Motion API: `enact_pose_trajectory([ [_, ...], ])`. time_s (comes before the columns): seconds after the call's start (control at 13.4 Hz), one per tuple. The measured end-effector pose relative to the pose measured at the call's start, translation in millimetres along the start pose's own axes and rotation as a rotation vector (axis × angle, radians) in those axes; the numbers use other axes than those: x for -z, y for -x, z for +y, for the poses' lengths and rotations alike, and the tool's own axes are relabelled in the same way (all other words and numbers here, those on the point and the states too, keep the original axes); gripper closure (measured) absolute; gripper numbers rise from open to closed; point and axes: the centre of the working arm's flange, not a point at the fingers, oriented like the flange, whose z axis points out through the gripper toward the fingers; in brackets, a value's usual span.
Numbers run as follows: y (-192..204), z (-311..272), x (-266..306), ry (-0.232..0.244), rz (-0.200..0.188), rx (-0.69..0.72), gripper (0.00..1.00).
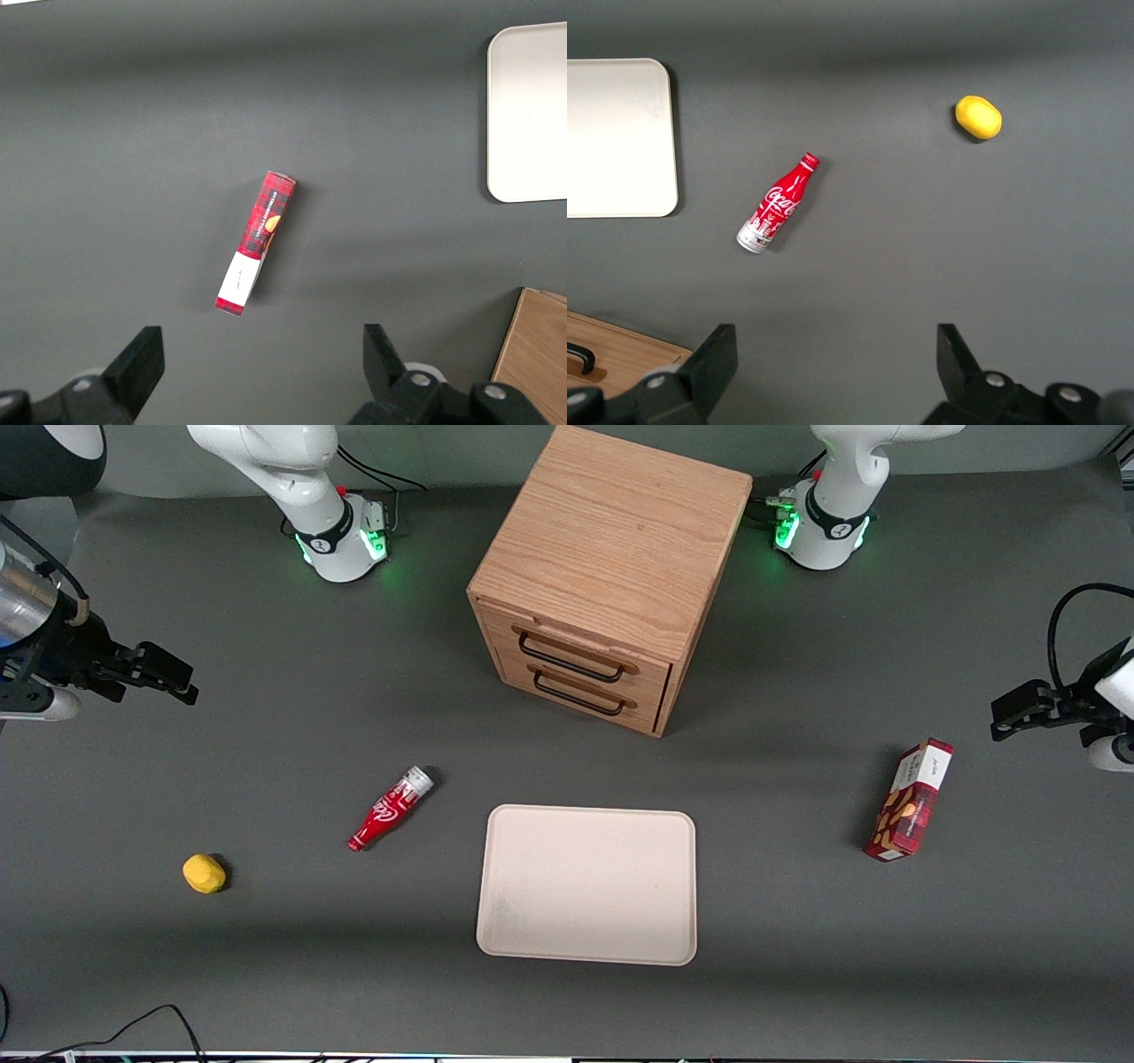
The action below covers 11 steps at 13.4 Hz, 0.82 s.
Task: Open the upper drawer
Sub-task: 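Move the right gripper toward the upper drawer's black handle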
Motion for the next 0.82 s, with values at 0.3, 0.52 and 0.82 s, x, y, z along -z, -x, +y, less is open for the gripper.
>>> enact_pose_trajectory([
  [0.3,0,0,1,-0.001,0.003,0.000,0.00],
  [0.52,-6,-19,9,-0.016,0.025,0.036,0.00],
  [0.82,-10,-130,-5,-0.089,-0.019,0.247,0.00],
])
